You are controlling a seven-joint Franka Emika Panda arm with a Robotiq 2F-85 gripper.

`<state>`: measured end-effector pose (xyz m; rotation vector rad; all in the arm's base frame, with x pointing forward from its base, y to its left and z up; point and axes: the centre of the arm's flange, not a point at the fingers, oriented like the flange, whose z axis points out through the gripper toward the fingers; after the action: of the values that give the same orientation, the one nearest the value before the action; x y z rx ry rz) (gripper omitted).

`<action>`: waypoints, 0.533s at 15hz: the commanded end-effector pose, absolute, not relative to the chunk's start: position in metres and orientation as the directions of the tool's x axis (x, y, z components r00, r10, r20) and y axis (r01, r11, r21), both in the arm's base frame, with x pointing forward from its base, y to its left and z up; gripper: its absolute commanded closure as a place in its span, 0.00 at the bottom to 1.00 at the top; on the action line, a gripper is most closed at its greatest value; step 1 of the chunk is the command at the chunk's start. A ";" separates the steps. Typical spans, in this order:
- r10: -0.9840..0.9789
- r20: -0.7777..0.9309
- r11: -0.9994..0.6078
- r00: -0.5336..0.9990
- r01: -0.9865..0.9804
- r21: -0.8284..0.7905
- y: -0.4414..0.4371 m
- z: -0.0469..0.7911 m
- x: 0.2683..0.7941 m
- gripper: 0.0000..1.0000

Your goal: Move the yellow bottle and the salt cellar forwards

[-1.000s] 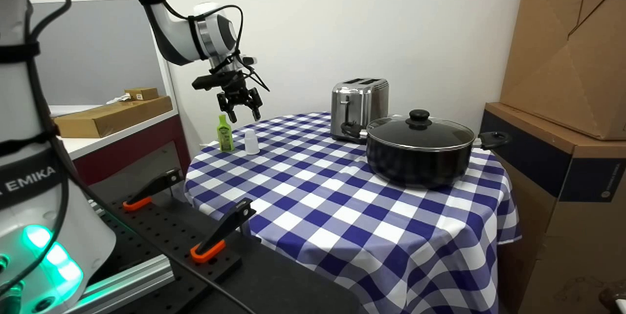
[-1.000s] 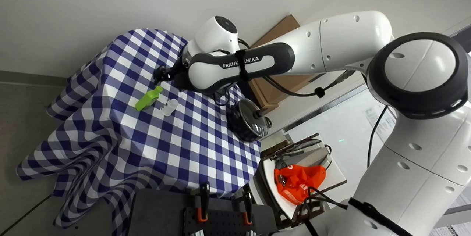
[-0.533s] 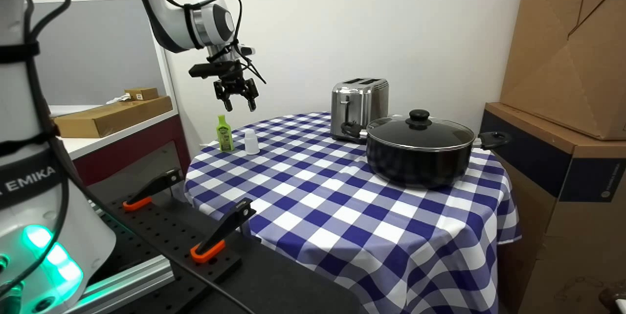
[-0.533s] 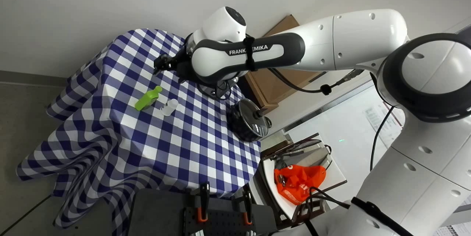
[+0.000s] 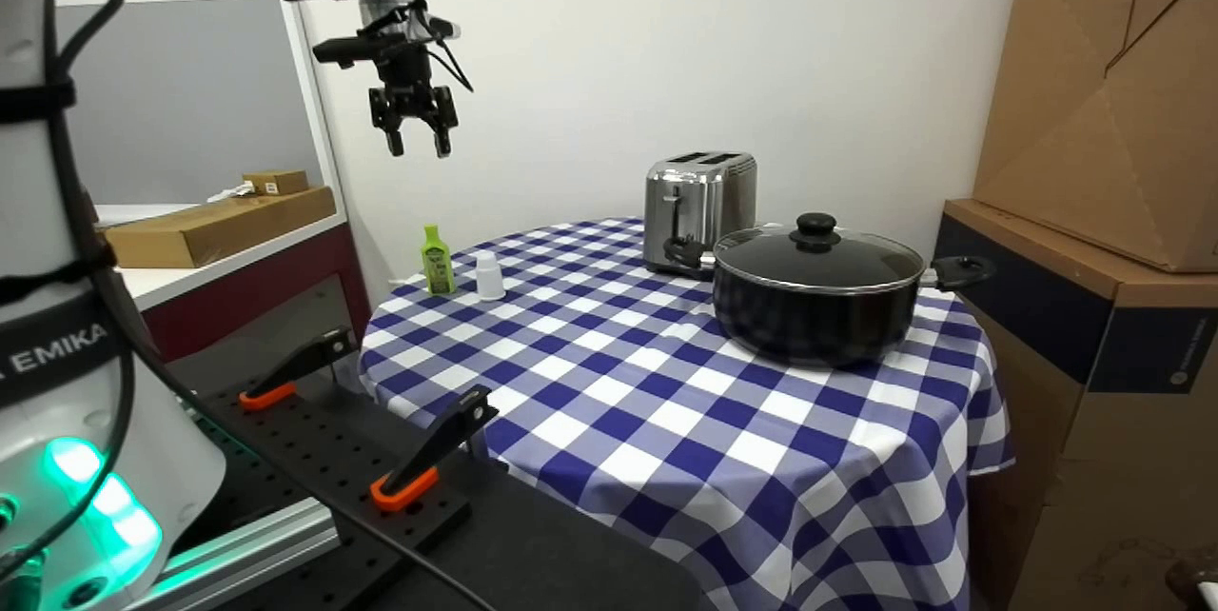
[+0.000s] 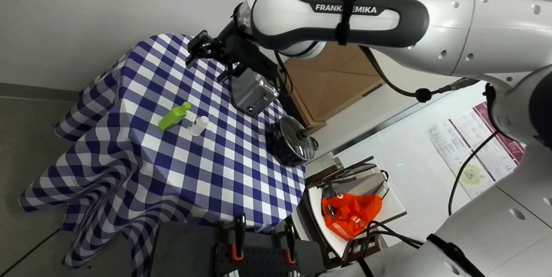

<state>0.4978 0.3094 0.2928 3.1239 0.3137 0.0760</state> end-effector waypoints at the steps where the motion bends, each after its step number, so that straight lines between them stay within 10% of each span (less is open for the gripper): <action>1: 0.192 -0.025 -0.980 0.981 0.193 0.052 0.294 0.348 0.482 0.00; 8: 0.074 0.123 -0.996 0.990 0.066 0.065 0.239 0.413 0.480 0.00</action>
<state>0.4886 0.2687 0.3921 3.0778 0.1942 0.0744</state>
